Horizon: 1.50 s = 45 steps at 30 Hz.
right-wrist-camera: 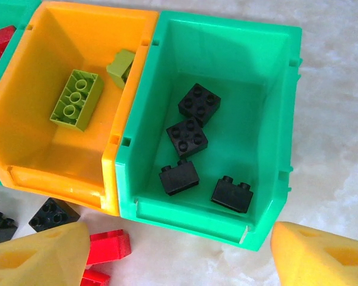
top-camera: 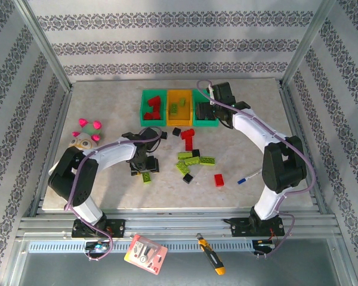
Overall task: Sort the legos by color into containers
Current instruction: Pick up the lego from the middle-left of the table, then place the lego in the container.
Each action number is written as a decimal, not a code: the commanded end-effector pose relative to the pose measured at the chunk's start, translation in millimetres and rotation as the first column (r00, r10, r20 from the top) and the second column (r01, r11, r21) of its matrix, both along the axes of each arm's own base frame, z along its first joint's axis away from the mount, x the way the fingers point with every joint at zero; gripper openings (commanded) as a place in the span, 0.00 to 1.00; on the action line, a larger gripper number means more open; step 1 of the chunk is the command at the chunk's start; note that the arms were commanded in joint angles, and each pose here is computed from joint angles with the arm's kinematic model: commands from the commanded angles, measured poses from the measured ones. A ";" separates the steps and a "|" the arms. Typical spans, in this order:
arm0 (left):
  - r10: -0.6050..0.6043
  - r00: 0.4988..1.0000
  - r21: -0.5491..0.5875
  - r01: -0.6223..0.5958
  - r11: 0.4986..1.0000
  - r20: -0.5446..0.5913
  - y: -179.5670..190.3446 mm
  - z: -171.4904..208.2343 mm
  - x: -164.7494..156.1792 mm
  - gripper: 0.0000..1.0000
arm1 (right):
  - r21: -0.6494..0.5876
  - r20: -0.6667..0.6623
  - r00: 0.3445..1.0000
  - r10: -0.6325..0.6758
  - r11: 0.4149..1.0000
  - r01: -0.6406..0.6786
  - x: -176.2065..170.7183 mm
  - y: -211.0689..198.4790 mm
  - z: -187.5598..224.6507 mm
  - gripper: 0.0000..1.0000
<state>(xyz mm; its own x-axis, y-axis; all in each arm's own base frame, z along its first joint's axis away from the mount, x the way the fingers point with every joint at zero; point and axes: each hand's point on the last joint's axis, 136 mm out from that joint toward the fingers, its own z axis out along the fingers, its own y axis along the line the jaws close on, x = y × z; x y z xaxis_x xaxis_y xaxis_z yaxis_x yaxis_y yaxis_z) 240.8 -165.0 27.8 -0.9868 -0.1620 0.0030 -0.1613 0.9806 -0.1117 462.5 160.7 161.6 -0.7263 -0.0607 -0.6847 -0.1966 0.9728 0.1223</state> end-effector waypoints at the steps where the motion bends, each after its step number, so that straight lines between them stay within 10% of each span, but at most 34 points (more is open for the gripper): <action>1: -0.002 0.999 0.031 0.004 1.000 -0.046 2.6 -1.1 -11.2 0.53 | 0.053 0.056 0.998 0.011 0.998 -0.014 -3.5 8.1 24.9 0.79; 6: -0.015 0.999 0.035 0.016 0.999 -0.034 2.3 3.6 -7.9 0.35 | 0.081 0.067 0.998 0.003 0.997 -0.009 -6.0 8.1 30.1 0.79; 14: -0.112 0.984 0.015 0.111 0.994 0.138 -11.0 51.0 31.3 0.36 | 0.123 0.069 0.997 -0.014 0.992 0.005 -26.5 2.9 36.2 0.80; 26: -0.286 0.772 0.073 0.299 0.951 0.567 -76.2 130.1 198.5 0.36 | 0.151 0.004 0.997 -0.079 0.985 0.078 -80.0 -20.3 12.9 0.80; 45: -0.369 0.678 0.170 0.344 0.924 0.635 -108.3 118.6 323.2 0.52 | 0.062 -0.276 0.948 -0.158 0.981 0.182 -197.7 -46.3 -59.7 0.80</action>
<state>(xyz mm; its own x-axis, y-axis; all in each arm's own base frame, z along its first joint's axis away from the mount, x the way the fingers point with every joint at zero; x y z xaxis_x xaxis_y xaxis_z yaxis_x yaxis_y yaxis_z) 562.2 -279.5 144.4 -0.7240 0.1918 -0.6626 0.2983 0.9532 -0.0501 288.6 121.5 118.1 -0.8406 0.1168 -0.5289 -0.0336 0.9634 0.2661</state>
